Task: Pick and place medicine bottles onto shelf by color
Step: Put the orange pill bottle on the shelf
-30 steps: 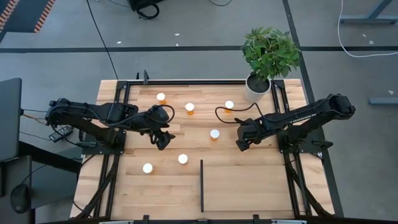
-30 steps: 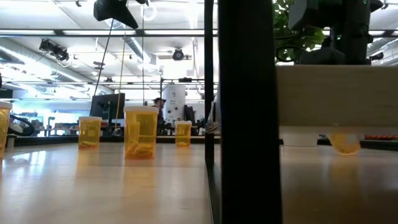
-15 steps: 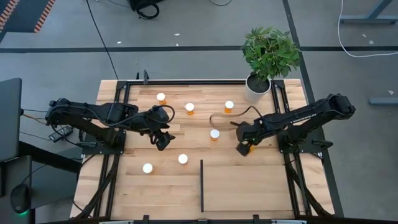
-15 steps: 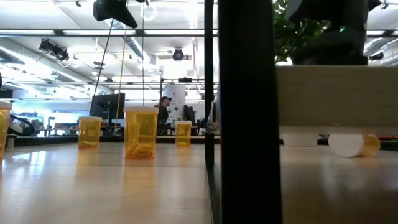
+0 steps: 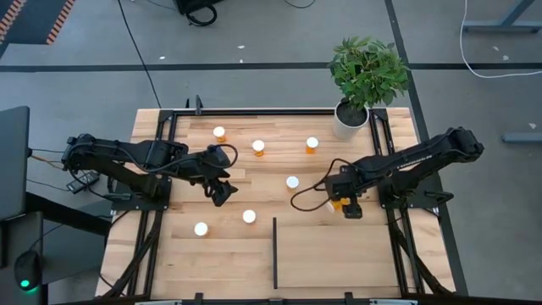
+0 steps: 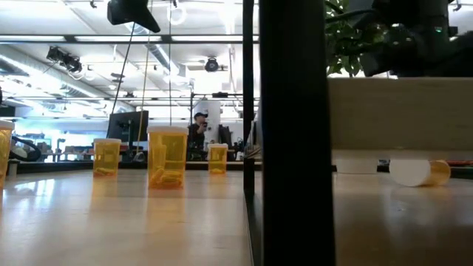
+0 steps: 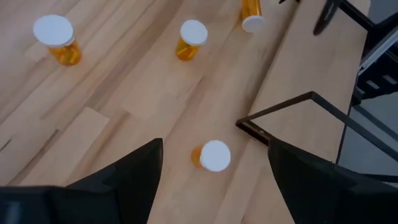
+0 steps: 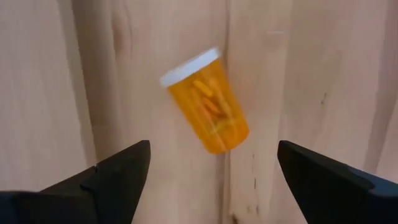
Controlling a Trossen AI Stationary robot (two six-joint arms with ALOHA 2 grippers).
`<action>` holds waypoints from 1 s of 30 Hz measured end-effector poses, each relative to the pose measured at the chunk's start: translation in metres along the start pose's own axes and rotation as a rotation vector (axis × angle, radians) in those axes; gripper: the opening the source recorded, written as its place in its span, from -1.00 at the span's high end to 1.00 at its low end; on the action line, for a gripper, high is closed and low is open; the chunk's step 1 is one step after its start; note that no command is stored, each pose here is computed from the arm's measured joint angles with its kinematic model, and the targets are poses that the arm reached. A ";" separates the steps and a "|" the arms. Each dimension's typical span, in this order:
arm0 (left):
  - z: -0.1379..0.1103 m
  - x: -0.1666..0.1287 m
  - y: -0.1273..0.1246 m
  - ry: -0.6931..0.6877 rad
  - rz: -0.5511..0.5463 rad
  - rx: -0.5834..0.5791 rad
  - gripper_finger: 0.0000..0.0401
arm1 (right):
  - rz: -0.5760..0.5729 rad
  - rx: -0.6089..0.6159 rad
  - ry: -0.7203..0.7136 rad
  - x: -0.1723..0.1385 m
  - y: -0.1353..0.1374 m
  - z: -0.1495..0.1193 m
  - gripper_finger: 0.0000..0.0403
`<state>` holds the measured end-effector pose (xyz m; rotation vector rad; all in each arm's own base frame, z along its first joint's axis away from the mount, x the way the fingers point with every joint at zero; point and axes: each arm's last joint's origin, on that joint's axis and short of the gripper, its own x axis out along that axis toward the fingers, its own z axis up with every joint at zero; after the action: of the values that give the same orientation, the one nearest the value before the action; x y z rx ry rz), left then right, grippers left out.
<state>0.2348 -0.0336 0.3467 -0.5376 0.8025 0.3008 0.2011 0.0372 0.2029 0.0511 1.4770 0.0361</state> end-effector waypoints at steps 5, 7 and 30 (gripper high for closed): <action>0.000 0.000 0.000 -0.002 0.002 -0.009 -0.47 | -0.012 -0.091 -0.023 0.012 0.003 -0.003 -0.79; 0.000 0.000 0.000 -0.010 0.010 -0.027 -0.47 | -0.025 -0.091 -0.027 0.015 0.002 -0.004 -0.79; 0.005 0.001 -0.003 -0.060 -0.009 -0.070 -0.47 | -0.045 -0.078 0.053 0.057 0.006 0.020 -0.55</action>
<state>0.2393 -0.0332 0.3498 -0.5948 0.7330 0.3356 0.2268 0.0459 0.1481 -0.0471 1.5283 0.0589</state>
